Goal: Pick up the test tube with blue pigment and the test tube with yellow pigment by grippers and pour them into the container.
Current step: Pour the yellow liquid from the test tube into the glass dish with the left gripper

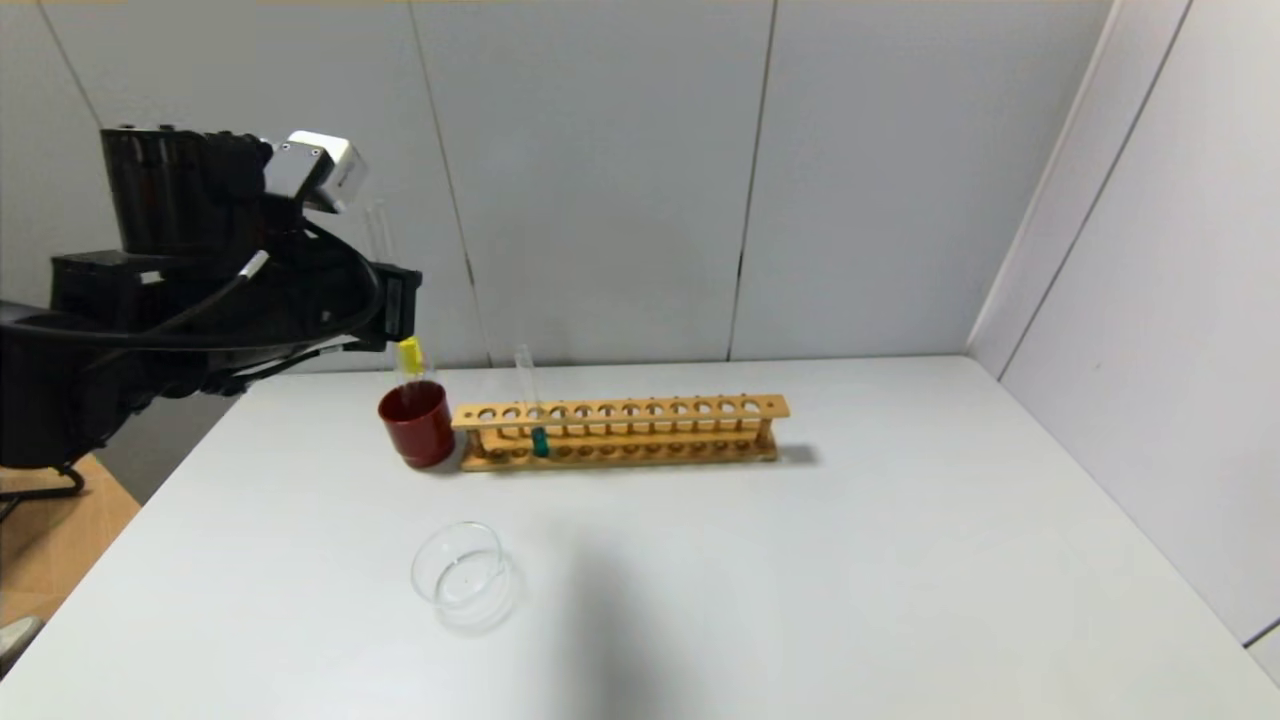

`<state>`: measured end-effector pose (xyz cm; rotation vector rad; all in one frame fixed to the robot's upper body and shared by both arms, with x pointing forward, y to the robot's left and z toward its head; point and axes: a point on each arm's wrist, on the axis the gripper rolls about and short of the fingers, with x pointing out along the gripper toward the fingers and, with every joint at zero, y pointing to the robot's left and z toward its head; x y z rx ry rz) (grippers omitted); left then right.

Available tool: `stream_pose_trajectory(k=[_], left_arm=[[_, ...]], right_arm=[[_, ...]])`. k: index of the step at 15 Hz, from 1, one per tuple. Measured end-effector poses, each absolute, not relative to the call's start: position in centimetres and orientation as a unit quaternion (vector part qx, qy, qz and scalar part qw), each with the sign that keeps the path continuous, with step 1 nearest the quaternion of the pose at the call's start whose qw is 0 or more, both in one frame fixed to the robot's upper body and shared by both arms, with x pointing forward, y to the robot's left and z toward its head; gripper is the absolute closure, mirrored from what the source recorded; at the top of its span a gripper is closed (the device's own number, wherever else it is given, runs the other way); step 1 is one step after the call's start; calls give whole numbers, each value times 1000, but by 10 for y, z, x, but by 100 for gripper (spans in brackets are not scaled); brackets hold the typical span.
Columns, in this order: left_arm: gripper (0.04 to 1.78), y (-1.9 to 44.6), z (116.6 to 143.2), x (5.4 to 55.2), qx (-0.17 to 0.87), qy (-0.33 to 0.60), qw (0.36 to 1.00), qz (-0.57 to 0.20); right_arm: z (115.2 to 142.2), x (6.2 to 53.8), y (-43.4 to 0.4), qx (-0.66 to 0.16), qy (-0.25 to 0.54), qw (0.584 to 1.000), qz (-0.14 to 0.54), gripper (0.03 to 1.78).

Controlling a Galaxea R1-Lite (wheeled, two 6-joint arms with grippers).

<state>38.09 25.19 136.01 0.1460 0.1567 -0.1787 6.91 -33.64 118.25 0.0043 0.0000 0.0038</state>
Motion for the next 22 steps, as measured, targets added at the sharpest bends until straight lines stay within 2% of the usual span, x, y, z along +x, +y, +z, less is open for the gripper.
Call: stream_pose_trajectory(k=[3, 10, 13, 17, 22], left_arm=[[151, 260, 1360, 345, 83, 74, 990, -91], [151, 279, 1337, 275, 65, 79, 990, -96], [151, 283, 1335, 268, 56, 71, 991, -103], [151, 285, 1331, 272, 61, 77, 977, -191], [151, 314, 1316, 292, 164, 91, 959, -213]], right_arm=[[1182, 69, -336, 2, 0, 1000, 2, 6], [1182, 69, -336, 2, 0, 1000, 2, 6], [1182, 69, -336, 2, 0, 1000, 2, 6], [1182, 69, -336, 2, 0, 1000, 2, 6], [1182, 69, -336, 2, 0, 1000, 2, 6]])
